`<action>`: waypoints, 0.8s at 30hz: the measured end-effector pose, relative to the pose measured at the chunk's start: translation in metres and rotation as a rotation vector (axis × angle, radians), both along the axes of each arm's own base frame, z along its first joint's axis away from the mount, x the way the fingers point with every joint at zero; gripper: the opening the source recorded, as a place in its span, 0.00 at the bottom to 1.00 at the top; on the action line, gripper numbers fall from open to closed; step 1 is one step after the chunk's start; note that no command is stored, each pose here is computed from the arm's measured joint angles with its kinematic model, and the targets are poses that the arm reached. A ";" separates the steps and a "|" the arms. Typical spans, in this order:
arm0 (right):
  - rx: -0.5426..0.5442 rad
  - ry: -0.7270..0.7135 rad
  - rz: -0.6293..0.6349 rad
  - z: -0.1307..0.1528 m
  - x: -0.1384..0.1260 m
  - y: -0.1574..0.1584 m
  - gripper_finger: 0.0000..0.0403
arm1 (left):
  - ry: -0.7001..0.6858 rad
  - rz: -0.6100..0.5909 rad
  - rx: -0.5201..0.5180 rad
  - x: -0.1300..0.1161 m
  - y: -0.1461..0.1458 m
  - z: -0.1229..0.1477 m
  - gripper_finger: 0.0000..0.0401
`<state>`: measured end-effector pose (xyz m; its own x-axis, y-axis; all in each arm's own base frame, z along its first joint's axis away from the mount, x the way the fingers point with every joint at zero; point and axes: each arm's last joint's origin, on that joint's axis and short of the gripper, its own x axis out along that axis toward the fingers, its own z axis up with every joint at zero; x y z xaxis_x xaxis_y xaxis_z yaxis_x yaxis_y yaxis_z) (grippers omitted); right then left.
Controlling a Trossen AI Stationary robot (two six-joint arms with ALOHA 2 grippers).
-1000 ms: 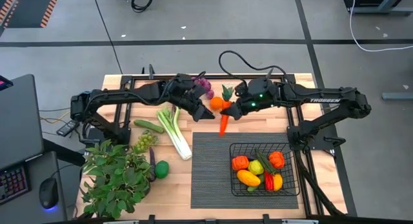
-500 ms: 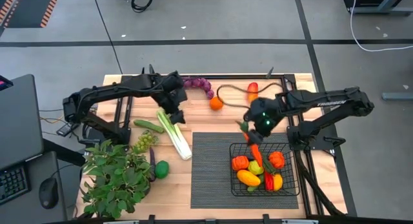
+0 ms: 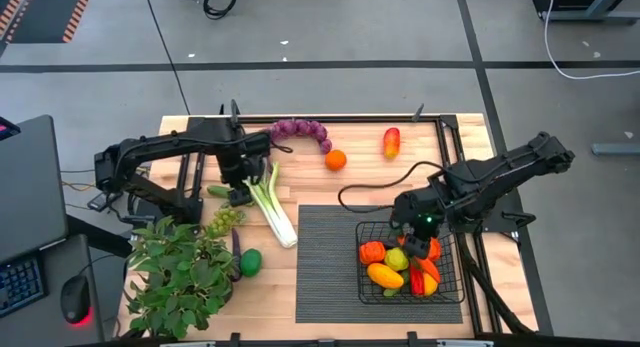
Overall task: Build produce basket
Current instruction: Put the carrot into the wire basket, then put the cucumber into the wire basket
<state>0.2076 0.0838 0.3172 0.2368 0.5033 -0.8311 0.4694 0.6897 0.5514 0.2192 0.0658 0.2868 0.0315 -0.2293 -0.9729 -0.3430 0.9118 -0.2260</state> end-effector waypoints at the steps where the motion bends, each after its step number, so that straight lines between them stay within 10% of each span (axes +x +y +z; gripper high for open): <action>1: -0.010 0.008 0.005 -0.001 -0.001 0.002 0.36 | 0.017 -0.003 -0.006 -0.002 0.001 -0.002 0.55; 13: -0.124 0.110 -0.042 -0.015 -0.014 0.012 0.68 | 0.219 -0.032 -0.076 -0.029 0.005 -0.052 0.55; 24: -0.165 0.117 -0.060 -0.016 -0.016 0.011 0.99 | 0.404 -0.264 0.190 -0.046 0.007 -0.085 0.60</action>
